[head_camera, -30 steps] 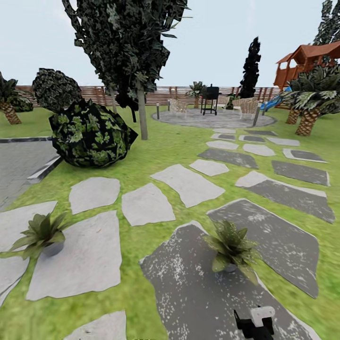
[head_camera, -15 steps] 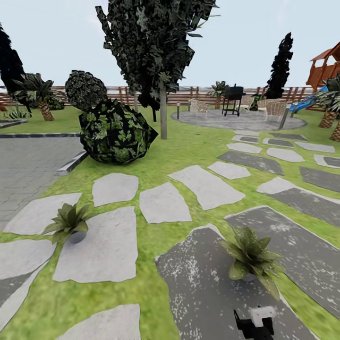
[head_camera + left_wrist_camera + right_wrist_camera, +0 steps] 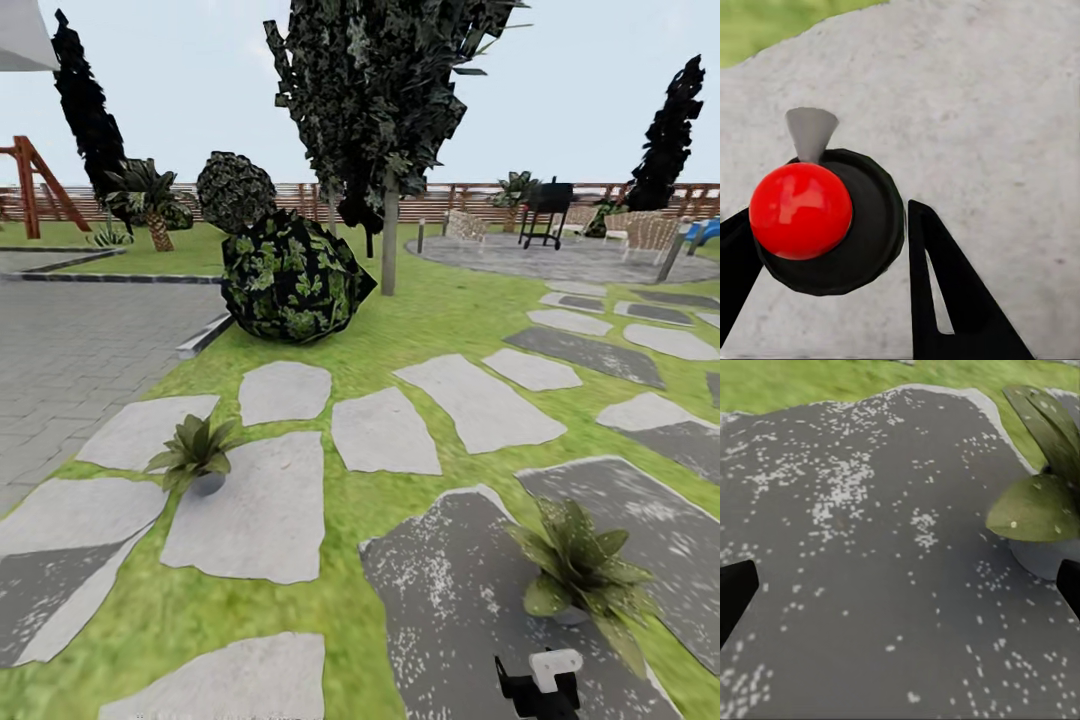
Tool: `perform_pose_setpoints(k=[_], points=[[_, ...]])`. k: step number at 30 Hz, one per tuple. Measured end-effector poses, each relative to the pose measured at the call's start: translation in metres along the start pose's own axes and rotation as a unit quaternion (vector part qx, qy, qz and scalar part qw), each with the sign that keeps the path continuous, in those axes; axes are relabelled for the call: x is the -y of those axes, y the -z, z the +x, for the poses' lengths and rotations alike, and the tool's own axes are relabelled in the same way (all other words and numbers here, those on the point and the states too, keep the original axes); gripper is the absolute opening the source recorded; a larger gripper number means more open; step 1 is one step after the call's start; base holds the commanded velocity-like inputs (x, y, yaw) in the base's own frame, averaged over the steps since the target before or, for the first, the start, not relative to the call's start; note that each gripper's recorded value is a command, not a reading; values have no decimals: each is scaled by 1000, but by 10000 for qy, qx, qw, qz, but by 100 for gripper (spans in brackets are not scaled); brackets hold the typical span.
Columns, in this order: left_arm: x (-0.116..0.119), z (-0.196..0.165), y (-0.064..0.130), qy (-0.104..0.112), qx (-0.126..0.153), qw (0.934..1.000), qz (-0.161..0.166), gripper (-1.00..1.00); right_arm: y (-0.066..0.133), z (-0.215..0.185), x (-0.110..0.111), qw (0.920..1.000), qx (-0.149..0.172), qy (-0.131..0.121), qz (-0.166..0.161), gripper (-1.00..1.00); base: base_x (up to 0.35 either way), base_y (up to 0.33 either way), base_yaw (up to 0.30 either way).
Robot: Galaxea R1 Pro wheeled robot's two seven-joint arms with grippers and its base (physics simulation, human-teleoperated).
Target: Pick up the pesticide atomizer in the garden and spray insectifuge to fully cover both potted plants in the garden.
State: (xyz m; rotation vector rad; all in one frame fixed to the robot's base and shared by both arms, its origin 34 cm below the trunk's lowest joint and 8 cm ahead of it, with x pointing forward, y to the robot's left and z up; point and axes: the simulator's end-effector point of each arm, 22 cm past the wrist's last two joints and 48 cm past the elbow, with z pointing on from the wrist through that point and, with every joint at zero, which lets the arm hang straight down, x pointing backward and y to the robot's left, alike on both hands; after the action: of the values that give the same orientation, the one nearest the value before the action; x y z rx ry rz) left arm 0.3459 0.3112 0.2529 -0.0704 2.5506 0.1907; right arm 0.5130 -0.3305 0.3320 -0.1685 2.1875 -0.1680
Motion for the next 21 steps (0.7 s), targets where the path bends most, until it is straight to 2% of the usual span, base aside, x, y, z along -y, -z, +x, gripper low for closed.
perform_pose_setpoints(k=[21], points=[[0,0,0,2,1,10000,1,-100,0,0,-1,10000,0,4,-11,100,0,0,278]])
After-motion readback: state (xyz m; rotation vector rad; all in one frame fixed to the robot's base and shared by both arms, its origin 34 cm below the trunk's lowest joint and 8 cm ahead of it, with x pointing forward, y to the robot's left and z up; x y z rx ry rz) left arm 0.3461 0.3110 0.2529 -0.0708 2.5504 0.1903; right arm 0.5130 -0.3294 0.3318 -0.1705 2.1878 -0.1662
